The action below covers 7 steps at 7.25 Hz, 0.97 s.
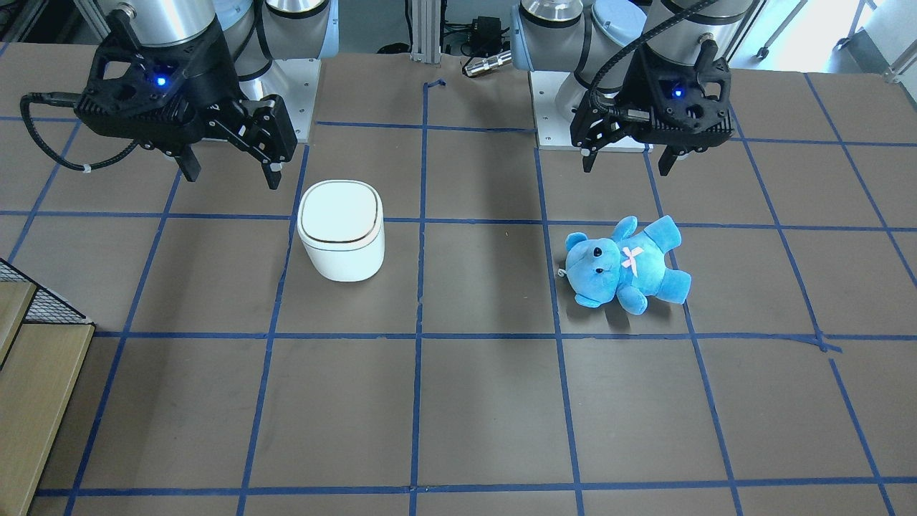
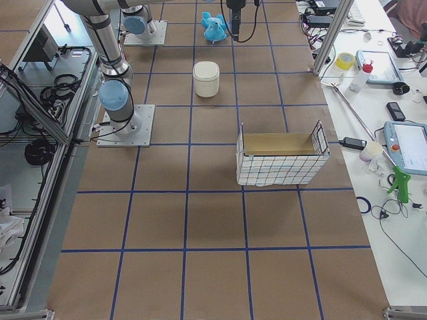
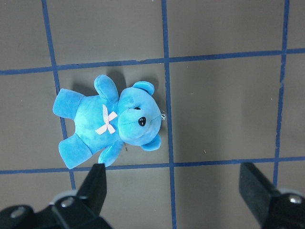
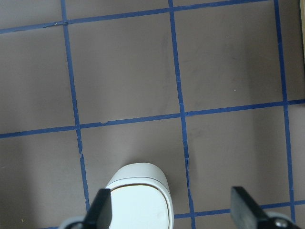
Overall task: Open trash can with right arm
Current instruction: 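Move the right gripper toward and above the white trash can, then lower the right gripper onto the trash can lid's near edge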
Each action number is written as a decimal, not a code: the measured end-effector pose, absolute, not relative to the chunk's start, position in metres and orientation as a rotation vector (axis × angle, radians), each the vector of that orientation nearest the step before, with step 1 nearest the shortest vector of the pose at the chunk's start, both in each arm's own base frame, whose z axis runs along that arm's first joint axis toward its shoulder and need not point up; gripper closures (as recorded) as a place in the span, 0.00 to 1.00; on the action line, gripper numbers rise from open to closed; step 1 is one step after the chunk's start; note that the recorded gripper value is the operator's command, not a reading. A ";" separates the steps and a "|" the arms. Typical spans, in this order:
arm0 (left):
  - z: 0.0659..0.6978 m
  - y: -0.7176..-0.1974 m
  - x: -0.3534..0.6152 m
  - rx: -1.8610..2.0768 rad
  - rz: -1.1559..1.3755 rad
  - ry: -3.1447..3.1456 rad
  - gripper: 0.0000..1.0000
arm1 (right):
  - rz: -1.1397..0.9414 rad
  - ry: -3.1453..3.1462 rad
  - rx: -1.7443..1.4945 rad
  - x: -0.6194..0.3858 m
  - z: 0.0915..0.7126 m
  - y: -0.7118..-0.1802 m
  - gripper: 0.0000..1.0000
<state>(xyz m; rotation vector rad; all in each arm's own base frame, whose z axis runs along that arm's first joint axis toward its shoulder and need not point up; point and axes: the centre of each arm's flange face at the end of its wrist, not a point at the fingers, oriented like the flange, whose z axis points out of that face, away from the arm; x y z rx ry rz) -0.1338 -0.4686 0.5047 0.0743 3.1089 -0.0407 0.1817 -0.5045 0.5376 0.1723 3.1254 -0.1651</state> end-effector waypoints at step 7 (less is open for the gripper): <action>0.505 -0.469 -0.134 0.074 -0.041 3.109 0.00 | 0.168 3.214 0.214 0.241 0.390 -0.457 1.00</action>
